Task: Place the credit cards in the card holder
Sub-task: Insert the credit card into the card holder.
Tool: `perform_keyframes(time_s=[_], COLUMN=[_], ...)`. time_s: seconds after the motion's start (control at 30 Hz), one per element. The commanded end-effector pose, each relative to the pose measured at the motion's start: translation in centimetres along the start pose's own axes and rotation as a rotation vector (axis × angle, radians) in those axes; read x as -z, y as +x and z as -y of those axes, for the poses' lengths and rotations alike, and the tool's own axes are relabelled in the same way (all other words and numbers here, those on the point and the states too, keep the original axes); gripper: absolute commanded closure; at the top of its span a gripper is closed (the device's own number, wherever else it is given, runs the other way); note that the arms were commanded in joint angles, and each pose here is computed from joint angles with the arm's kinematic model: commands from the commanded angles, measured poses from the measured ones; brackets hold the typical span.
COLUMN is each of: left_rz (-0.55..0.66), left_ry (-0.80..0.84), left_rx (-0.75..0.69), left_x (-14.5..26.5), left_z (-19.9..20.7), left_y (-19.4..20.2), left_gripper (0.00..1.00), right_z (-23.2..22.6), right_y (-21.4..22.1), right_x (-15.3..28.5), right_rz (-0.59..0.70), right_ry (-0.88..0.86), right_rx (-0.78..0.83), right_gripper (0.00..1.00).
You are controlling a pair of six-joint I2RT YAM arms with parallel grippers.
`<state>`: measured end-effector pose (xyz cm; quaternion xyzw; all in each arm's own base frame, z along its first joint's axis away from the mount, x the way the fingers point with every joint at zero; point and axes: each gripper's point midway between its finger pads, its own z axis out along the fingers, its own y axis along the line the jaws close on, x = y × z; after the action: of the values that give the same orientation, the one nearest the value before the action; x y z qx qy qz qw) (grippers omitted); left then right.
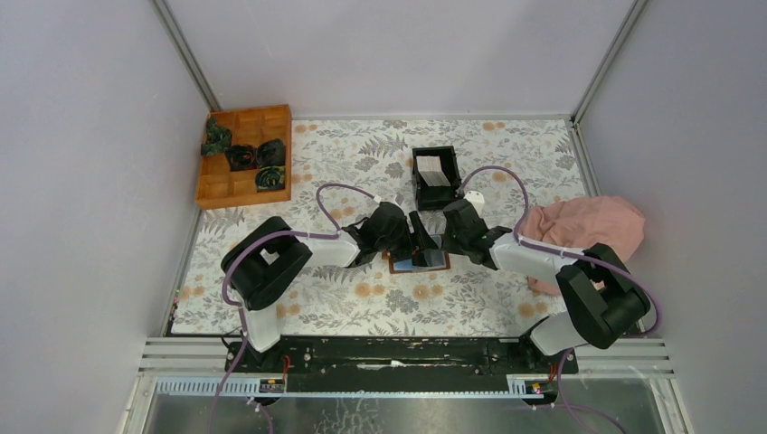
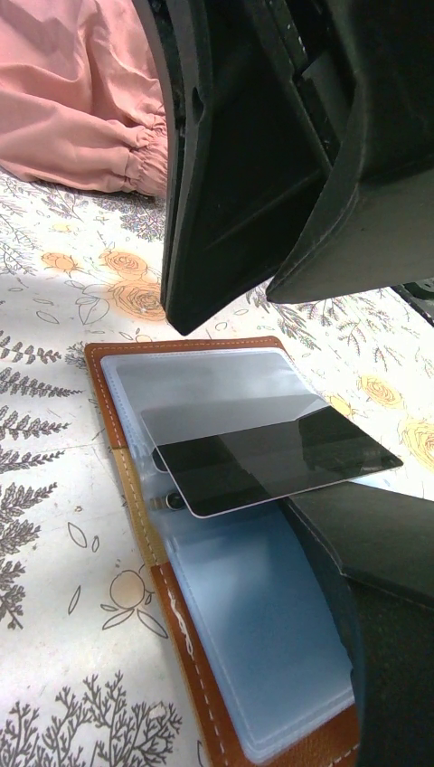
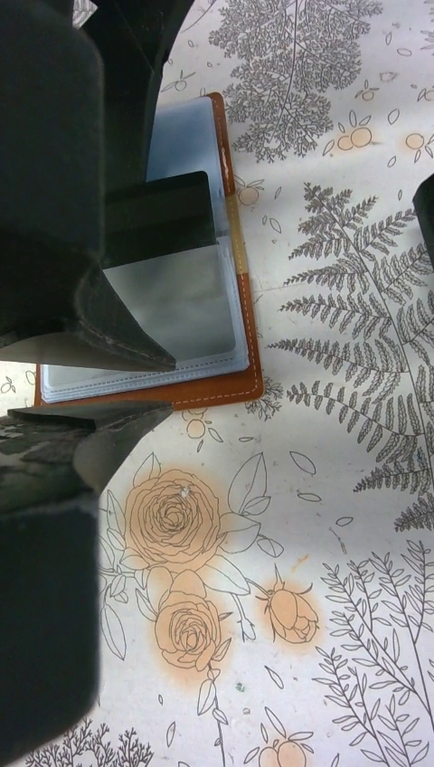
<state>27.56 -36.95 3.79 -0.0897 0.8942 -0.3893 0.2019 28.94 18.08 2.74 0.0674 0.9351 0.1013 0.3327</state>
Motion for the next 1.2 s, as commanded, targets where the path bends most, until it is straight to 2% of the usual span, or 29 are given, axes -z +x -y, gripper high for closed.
perform_keyframes(time_s=[0.0,0.6,1.17], left_rz=[-0.050,-0.027,-0.006], left_ry=[-0.196,-0.159,-0.264], left_rx=[-0.017,-0.011,-0.065], left_x=[-0.2,0.4,2.8], left_z=[-5.8,-4.9,-6.7], left_y=[1.9,1.6,1.3], left_gripper=[0.25,0.24,0.22], right_z=[-1.1,1.2,1.9], right_y=[-1.1,5.0,5.7], right_x=[0.9,-3.1,-3.8], right_rz=[0.031,-0.123,-0.139], right_ry=[-0.027,0.046,0.087], right_rx=[-0.008,-0.006,-0.014], right_gripper=[0.75,0.75,0.75])
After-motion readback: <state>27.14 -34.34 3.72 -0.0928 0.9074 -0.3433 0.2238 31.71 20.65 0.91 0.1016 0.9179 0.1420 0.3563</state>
